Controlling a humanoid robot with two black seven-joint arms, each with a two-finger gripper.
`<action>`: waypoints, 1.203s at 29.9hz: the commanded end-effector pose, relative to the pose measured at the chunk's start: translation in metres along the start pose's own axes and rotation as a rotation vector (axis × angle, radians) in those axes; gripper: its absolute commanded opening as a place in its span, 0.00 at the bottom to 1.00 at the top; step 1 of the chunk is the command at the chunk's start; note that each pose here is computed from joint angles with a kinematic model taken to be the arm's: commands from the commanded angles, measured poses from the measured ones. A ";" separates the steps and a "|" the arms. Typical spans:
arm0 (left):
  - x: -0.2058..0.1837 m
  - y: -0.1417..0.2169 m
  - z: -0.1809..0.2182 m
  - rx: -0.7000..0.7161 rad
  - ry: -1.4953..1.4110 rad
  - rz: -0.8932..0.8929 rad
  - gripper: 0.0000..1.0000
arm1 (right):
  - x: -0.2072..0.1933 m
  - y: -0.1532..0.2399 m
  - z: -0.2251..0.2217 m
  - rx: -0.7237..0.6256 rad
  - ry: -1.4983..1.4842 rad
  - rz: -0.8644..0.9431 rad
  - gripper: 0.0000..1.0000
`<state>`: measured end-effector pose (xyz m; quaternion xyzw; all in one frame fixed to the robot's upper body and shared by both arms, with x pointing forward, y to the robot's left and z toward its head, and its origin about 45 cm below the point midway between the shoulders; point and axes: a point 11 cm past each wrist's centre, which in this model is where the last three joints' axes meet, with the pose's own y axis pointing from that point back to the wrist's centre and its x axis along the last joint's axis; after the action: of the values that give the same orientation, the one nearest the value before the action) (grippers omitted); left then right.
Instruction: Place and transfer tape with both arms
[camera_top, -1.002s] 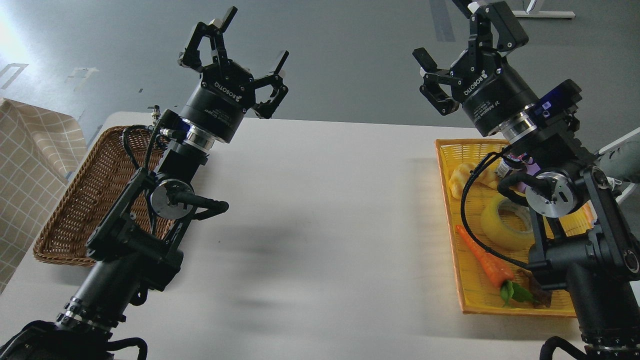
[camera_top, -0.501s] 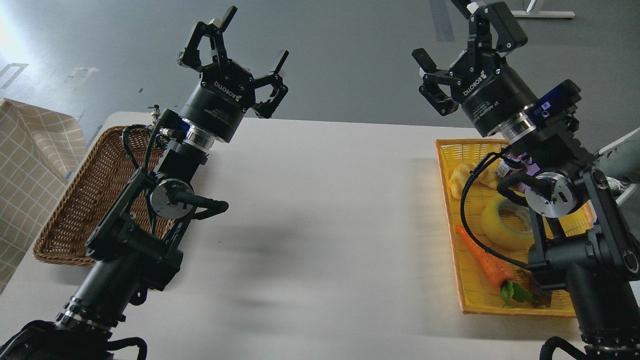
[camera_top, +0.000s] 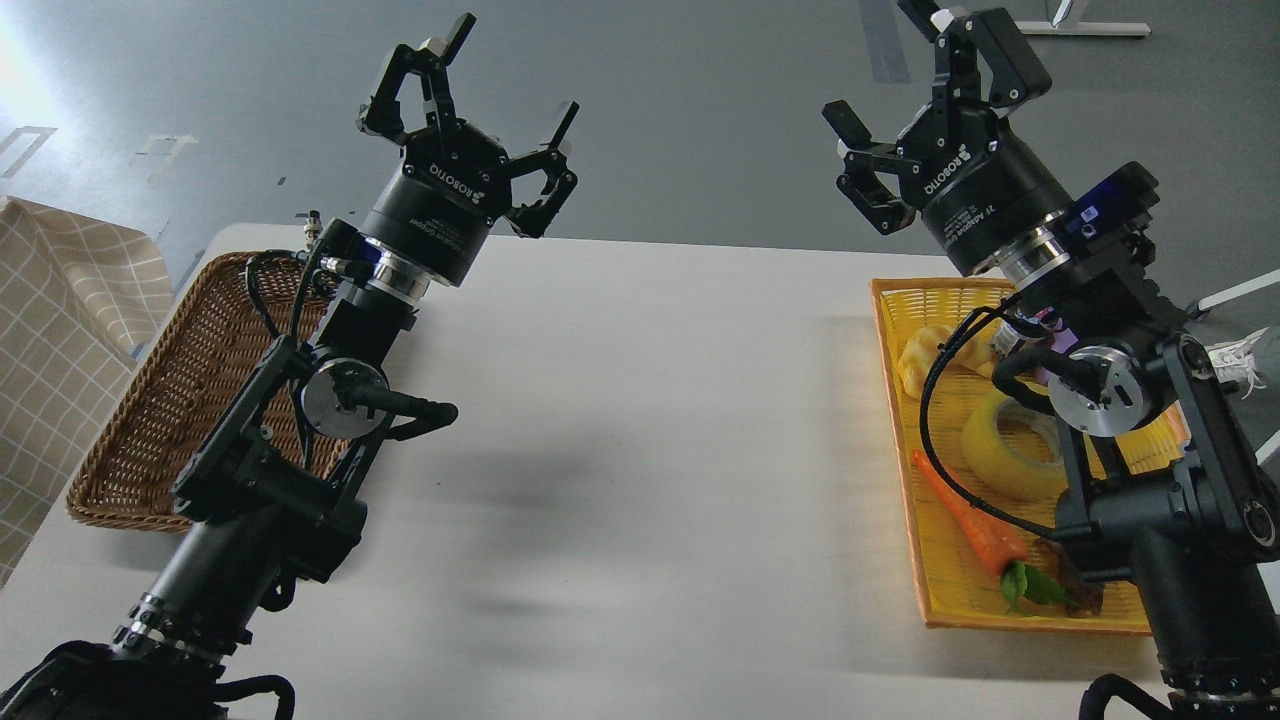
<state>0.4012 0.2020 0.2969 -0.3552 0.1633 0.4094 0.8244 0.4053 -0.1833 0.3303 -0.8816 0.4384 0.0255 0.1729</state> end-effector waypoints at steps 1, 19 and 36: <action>0.000 0.000 -0.001 0.001 0.000 0.001 0.98 | -0.005 -0.002 0.000 -0.003 0.012 -0.020 1.00; 0.005 0.010 -0.010 0.010 0.019 0.037 0.98 | 0.071 0.061 -0.002 -0.401 0.657 0.014 1.00; 0.004 0.011 -0.015 0.006 0.036 0.043 0.98 | 0.138 0.120 -0.067 -0.536 0.861 0.151 1.00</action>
<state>0.3952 0.1975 0.2793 -0.3559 0.1872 0.4199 0.8136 0.3924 -0.3624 0.3262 -0.8021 0.5069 -0.2085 -0.2369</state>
